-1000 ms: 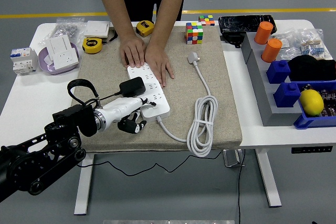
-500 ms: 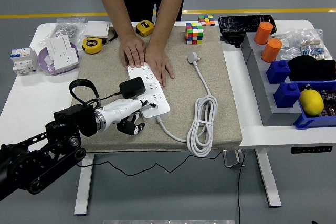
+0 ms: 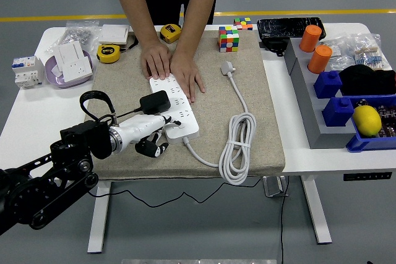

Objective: Pick up the plug,place it near the board,insert it into the board,press the button

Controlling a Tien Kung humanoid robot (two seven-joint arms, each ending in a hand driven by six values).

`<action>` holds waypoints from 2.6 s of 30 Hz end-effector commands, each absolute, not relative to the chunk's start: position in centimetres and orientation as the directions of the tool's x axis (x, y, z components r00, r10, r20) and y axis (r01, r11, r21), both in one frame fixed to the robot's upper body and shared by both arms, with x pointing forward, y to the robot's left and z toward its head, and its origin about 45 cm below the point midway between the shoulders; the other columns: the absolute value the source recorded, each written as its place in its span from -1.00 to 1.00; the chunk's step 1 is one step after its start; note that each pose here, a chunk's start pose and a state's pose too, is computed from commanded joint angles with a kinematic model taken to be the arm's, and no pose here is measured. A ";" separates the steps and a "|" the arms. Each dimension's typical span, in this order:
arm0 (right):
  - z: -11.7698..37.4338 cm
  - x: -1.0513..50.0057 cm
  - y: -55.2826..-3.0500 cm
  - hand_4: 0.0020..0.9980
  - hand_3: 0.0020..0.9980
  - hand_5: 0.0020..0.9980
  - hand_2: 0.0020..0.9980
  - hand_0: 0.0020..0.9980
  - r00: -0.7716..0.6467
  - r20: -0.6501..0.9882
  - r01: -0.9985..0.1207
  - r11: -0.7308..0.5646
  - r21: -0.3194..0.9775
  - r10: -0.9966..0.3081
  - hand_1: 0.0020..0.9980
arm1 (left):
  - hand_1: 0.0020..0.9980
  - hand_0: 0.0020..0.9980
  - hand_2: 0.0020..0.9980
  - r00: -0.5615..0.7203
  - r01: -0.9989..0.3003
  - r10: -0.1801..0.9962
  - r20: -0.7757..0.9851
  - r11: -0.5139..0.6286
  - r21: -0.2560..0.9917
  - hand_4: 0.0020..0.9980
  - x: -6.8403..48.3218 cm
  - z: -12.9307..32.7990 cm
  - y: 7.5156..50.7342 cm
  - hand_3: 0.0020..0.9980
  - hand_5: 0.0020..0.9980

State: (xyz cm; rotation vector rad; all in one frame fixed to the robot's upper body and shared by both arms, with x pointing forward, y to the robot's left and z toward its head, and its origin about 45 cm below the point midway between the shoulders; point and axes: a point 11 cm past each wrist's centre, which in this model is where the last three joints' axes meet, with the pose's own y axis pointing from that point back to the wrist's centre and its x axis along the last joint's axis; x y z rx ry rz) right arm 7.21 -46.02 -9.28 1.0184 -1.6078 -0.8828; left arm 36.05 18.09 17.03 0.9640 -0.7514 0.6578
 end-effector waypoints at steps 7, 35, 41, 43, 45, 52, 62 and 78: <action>-9.3 7.0 -45.9 1.00 0.57 0.50 0.49 0.86 -0.150 0.354 -0.193 0.379 0.905 -0.923 0.58 | -0.80 -0.57 -0.53 0.493 -0.816 0.349 0.797 0.504 0.284 -0.10 35.6 21.4 17.2 0.48 -1.00; -9.5 6.6 -45.7 1.00 0.56 0.50 0.49 0.86 -0.162 0.348 -0.188 0.375 0.908 -0.923 0.58 | -0.17 -0.19 -0.20 0.449 -0.889 0.844 0.293 0.389 0.241 0.63 33.1 17.9 23.4 1.00 -0.73; -9.5 6.6 -45.6 1.00 0.56 0.50 0.49 0.86 -0.163 0.347 -0.188 0.374 0.908 -0.924 0.58 | -0.78 -0.56 -0.63 0.458 -0.887 0.685 0.566 0.389 0.247 0.21 33.9 18.0 23.1 0.90 -0.88; -9.5 6.6 -45.6 1.00 0.56 0.50 0.49 0.86 -0.162 0.348 -0.187 0.375 0.908 -0.924 0.58 | -0.78 -0.56 -0.63 0.449 -0.889 0.633 0.630 0.389 0.243 0.21 34.1 18.1 23.0 0.90 -0.88; -9.6 6.5 -45.6 1.00 0.56 0.50 0.49 0.86 -0.161 0.348 -0.185 0.375 0.908 -0.923 0.58 | -0.78 -0.56 -0.63 0.449 -0.885 0.576 0.683 0.394 0.250 0.21 34.3 18.1 22.7 0.90 -0.88; -9.6 6.5 -45.6 1.00 0.56 0.50 0.49 0.86 -0.158 0.348 -0.184 0.374 0.909 -0.924 0.58 | -0.92 -0.69 -0.72 0.502 -0.843 0.403 0.765 0.427 0.328 0.19 34.4 17.0 21.1 0.73 -1.00; -9.5 6.8 -45.6 1.00 0.56 0.49 0.49 0.86 -0.155 0.349 -0.188 0.374 0.908 -0.924 0.58 | -0.95 -0.72 -0.71 0.563 -0.795 0.296 0.772 0.448 0.408 0.24 34.7 15.5 19.8 0.73 -1.00; -9.5 6.6 -45.7 1.00 0.57 0.49 0.49 0.86 -0.146 0.353 -0.183 0.376 0.908 -0.924 0.58 | -0.95 -0.73 -0.71 0.581 -0.783 0.262 0.771 0.438 0.442 0.25 35.4 14.4 18.9 0.74 -1.00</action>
